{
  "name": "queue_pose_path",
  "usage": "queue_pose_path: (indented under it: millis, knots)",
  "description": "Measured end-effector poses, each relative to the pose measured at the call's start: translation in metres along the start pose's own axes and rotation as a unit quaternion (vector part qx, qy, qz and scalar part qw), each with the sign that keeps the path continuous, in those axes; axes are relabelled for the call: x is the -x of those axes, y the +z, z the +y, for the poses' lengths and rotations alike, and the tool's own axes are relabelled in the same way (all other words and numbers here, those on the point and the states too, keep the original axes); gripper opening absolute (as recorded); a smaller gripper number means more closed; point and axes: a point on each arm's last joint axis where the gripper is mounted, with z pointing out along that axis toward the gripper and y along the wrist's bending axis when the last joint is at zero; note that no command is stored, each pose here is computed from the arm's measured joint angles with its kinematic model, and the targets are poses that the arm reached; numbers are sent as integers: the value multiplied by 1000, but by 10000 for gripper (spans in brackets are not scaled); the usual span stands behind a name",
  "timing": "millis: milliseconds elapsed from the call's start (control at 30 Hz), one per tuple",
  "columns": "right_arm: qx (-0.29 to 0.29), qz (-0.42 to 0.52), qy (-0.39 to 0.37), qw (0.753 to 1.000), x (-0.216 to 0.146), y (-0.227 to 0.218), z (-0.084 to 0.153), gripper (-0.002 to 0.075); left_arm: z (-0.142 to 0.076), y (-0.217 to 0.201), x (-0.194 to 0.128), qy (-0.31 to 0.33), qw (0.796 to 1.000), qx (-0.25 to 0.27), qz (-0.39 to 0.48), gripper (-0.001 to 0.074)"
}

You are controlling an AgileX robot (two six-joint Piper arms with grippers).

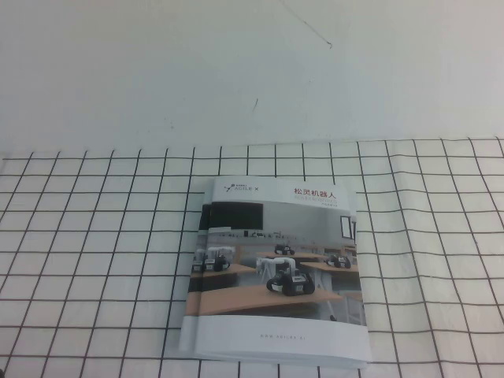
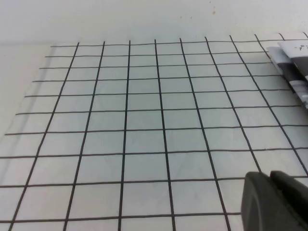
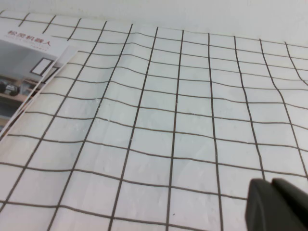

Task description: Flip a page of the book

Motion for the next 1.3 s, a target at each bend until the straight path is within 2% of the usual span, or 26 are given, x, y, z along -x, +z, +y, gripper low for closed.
queue_pose_path:
  millis: [133, 300, 533, 700, 800, 900, 1067, 1200, 1300]
  knots:
    - [0, 0, 0, 1000, 0, 0, 0, -2, 0, 0, 2, -1, 1000, 0, -18, -3]
    - [0, 0, 0, 1000, 0, 0, 0, -2, 0, -1, 17, -2, 995, 0, -97, -4]
    - [-8, -19, -8, 1000, 4, 0, -1, -2, 0, -10, 42, -10, 970, 0, -242, -3]
    - [-42, -133, -32, 990, 24, -4, -7, -2, 1, -20, 57, -20, 942, -3, -336, -3]
    - [-71, -229, -70, 968, 41, -10, -10, -2, 1, -27, 64, -21, 922, -4, -386, -3]
    - [-85, -312, -68, 944, 55, -19, -11, -2, 1, -31, 68, -23, 908, -6, -417, -3]
    - [-79, -394, -17, 916, 66, -29, -12, -2, 1, -32, 69, -24, 905, -6, -426, -3]
    - [-68, -467, 30, 881, 75, -41, -13, -2, -2, -39, 86, -22, 917, -10, -398, -3]
    - [-63, -457, 37, 887, 84, -45, -14, -2, -5, -53, 111, -23, 930, -15, -366, -3]
